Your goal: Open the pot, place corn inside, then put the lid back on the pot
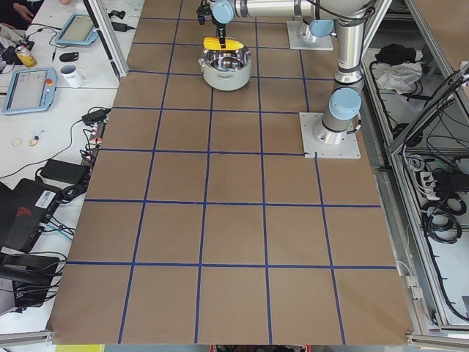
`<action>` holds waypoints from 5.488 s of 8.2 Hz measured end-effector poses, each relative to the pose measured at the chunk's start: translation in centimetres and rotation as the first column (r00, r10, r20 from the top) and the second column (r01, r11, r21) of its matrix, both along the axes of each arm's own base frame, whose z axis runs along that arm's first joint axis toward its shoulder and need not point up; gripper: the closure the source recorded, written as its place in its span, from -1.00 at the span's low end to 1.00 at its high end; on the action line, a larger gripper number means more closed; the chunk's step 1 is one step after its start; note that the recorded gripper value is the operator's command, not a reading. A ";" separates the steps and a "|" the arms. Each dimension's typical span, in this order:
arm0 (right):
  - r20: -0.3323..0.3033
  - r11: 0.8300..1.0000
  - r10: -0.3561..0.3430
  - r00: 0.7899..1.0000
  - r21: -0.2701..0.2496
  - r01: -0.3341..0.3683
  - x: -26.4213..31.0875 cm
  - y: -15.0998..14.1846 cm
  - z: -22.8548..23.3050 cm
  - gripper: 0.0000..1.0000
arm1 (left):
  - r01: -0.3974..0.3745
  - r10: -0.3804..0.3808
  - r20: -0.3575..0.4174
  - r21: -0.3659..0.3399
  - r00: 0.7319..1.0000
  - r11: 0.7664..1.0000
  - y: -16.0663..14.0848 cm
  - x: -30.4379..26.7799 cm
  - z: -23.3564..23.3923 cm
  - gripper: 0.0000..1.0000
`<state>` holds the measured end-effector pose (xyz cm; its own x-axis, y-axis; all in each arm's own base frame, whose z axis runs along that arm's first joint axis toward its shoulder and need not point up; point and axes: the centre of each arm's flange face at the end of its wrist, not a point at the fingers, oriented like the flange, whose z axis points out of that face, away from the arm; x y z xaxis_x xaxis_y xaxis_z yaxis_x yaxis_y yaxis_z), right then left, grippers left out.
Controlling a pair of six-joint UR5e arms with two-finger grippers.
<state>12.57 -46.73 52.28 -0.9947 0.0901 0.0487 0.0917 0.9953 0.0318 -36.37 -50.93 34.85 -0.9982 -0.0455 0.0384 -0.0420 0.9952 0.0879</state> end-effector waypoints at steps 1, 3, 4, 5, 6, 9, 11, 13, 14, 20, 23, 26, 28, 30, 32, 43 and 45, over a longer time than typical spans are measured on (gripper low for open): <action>0.000 1.000 0.000 1.000 0.000 0.000 0.0 0.0 0.0 0.40 | 0.005 -0.005 0.007 0.012 1.000 1.000 0.1 -0.2 -0.7 -0.34; 0.001 1.000 0.001 1.000 0.001 -0.001 0.0 0.0 0.0 0.40 | 0.009 -0.009 0.015 0.019 1.000 1.000 0.1 -0.3 -1.2 -1.00; 0.002 1.000 0.004 1.000 0.002 -0.004 0.1 0.0 -0.1 0.40 | 0.007 -0.008 0.016 0.018 1.000 1.000 0.1 -0.3 -1.2 -1.00; 0.003 1.000 0.015 1.000 0.002 -0.015 0.1 0.0 -0.1 0.40 | 0.008 -0.008 0.016 0.015 1.000 1.000 0.2 -0.2 -0.9 -1.00; 0.004 1.000 0.022 1.000 0.003 -0.022 0.1 0.1 -0.1 0.40 | 0.008 -0.008 0.016 0.013 1.000 1.000 0.2 -0.2 -0.7 -1.00; 0.002 1.000 0.030 1.000 0.002 -0.030 0.3 0.1 -0.1 0.45 | 0.033 -0.034 0.032 0.043 0.999 0.999 0.9 0.9 1.3 -1.00; 0.002 1.000 0.026 1.000 -0.002 -0.026 0.4 0.1 0.0 0.47 | 0.031 -0.033 0.043 0.030 0.999 0.999 -1.1 6.0 5.0 -1.00; 0.009 1.000 0.022 1.000 -0.003 -0.022 1.7 -0.4 -0.6 0.47 | -0.033 0.031 0.070 0.018 0.997 0.999 -4.8 14.3 8.4 -1.00; 0.010 1.000 0.027 1.000 -0.006 -0.027 4.4 -1.3 -2.1 0.47 | -0.042 0.042 0.085 0.000 0.995 0.999 -6.2 18.0 9.8 -1.00; 0.008 0.998 -0.024 1.000 -0.052 0.024 22.9 -3.8 -12.6 0.47 | -0.063 0.077 0.095 -0.138 0.993 0.988 -4.9 27.4 17.8 -1.00; 0.013 0.999 -0.028 1.000 -0.036 0.028 23.4 -4.2 -14.3 0.47 | -0.069 0.086 0.096 -0.164 0.992 0.984 -4.3 27.8 18.8 -1.00; 0.004 1.000 -0.018 1.000 -0.015 0.018 24.0 -3.5 -15.7 0.47 | -0.067 0.086 0.099 -0.178 0.991 0.982 -4.1 27.7 19.2 -1.00; 0.002 1.000 -0.014 1.000 -0.010 0.014 24.3 -3.3 -16.0 0.47 | -0.067 0.087 0.102 -0.182 0.991 0.981 -3.7 27.8 19.4 -1.00; 0.003 1.000 -0.012 1.000 -0.007 0.012 24.4 -3.2 -16.0 0.47 | -0.067 0.088 0.103 -0.186 0.991 0.980 -3.3 27.8 19.7 -1.00; 0.011 1.000 -0.011 1.000 -0.004 0.011 24.5 -3.1 -16.1 0.47 | -0.067 0.088 0.103 -0.188 0.991 0.980 -3.1 27.7 19.8 -1.00; 0.021 1.000 -0.006 1.000 -0.008 0.006 24.7 -3.3 -17.2 0.46 | -0.070 0.088 0.092 -0.182 0.992 0.981 -3.5 27.7 19.4 -1.00; 0.025 1.000 -0.004 1.000 -0.018 0.005 24.7 -3.4 -17.2 0.46 | -0.071 0.089 0.093 -0.182 0.992 0.981 -3.5 27.7 19.4 -1.00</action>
<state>37.27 -50.16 35.11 -0.9952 0.0950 0.0219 0.0954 0.9953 0.0165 -8.70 -54.38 54.27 -0.9909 -0.1265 -0.0467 -0.1215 0.9877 -0.0985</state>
